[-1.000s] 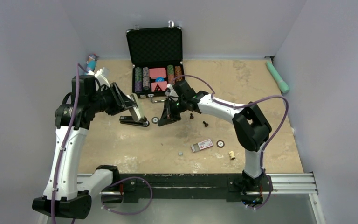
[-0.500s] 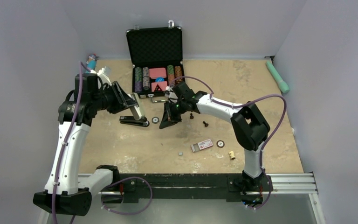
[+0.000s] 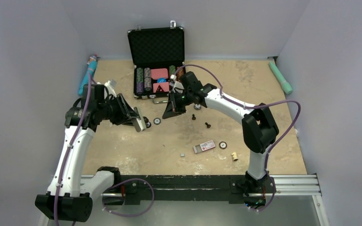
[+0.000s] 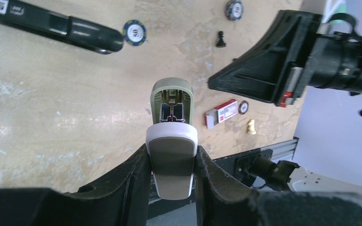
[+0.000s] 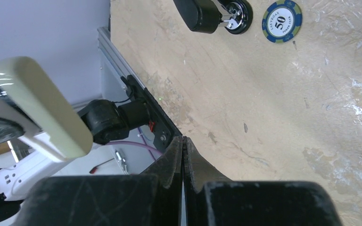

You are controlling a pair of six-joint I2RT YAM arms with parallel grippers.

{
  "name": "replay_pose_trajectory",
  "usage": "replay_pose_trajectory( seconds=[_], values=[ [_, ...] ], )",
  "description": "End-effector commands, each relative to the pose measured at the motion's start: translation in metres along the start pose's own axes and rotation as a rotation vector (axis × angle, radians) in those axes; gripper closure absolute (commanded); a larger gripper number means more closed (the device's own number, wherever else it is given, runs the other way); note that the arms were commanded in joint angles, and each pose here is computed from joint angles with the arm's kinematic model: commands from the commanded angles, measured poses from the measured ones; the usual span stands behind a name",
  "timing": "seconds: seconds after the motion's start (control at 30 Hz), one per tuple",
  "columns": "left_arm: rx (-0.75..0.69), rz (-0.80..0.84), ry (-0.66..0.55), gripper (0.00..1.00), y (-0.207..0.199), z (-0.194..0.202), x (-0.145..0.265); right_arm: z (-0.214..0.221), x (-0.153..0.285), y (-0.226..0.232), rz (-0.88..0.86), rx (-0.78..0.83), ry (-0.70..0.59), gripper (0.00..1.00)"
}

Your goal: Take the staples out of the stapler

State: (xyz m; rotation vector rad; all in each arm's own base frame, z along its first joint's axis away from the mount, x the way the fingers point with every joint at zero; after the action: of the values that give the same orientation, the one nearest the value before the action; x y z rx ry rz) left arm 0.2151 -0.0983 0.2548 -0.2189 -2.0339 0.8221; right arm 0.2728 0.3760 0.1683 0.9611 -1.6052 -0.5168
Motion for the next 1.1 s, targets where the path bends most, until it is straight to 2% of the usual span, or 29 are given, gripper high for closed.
replay_pose_trajectory(
  seconds=[0.0, 0.23, 0.27, 0.3, 0.33, 0.37, 0.43, 0.47, 0.53, 0.67, 0.83, 1.07],
  values=[
    [-0.016, -0.104, 0.001, 1.0, 0.025, 0.008, -0.004, -0.008, 0.016, 0.022, -0.025, 0.085, -0.035, 1.0],
    [0.036, -0.436, -0.025, 1.0, 0.087, 0.018, 0.0, 0.003, 0.024, 0.022, -0.038, 0.12, -0.034, 1.0],
    [0.049, -0.453, -0.012, 0.96, 0.092, 0.022, -0.003, 0.005, 0.024, 0.021, -0.035, 0.122, -0.032, 1.0],
    [0.065, -0.466, -0.002, 0.88, 0.096, 0.025, -0.006, 0.006, 0.025, 0.019, -0.033, 0.124, -0.031, 1.0],
    [0.079, -0.48, 0.01, 0.66, 0.1, 0.029, -0.01, 0.008, 0.026, 0.019, -0.03, 0.127, -0.03, 1.0],
    [0.088, -0.487, 0.017, 0.5, 0.104, 0.032, -0.013, 0.01, 0.027, 0.018, -0.028, 0.129, -0.031, 1.0],
    [0.111, -0.513, 0.019, 0.27, 0.112, 0.036, -0.017, 0.011, 0.027, 0.016, -0.024, 0.133, -0.029, 1.0],
    [0.115, -0.522, 0.019, 0.19, 0.115, 0.038, -0.018, 0.011, 0.027, 0.016, -0.024, 0.142, -0.03, 0.99],
    [0.125, -0.529, 0.023, 0.1, 0.117, 0.039, -0.019, 0.009, 0.027, 0.019, -0.017, 0.173, -0.033, 0.92],
    [0.12, -0.549, -0.018, 0.06, 0.114, 0.031, -0.01, 0.003, 0.023, 0.03, -0.014, 0.247, -0.023, 0.67],
    [0.128, -0.61, -0.092, 0.06, 0.111, 0.018, 0.017, -0.008, 0.017, 0.051, -0.071, 0.29, -0.022, 0.52],
    [0.302, -0.778, -0.157, 0.12, 0.152, 0.012, 0.04, -0.008, 0.003, 0.07, -0.113, 0.301, 0.009, 0.5]
  ],
)
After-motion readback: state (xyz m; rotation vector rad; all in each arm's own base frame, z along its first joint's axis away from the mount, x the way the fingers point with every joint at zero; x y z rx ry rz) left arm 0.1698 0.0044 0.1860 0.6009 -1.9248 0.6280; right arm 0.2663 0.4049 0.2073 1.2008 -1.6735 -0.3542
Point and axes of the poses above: each gripper's point midway between its finger pads, its own x axis back along the fingers, its own y axis along the line the jaws close on, z = x × y, the point moved 2 cm from there along x, back along the fingers, and after that the axes turned 2 degrees about x, right-handed, at the moved point
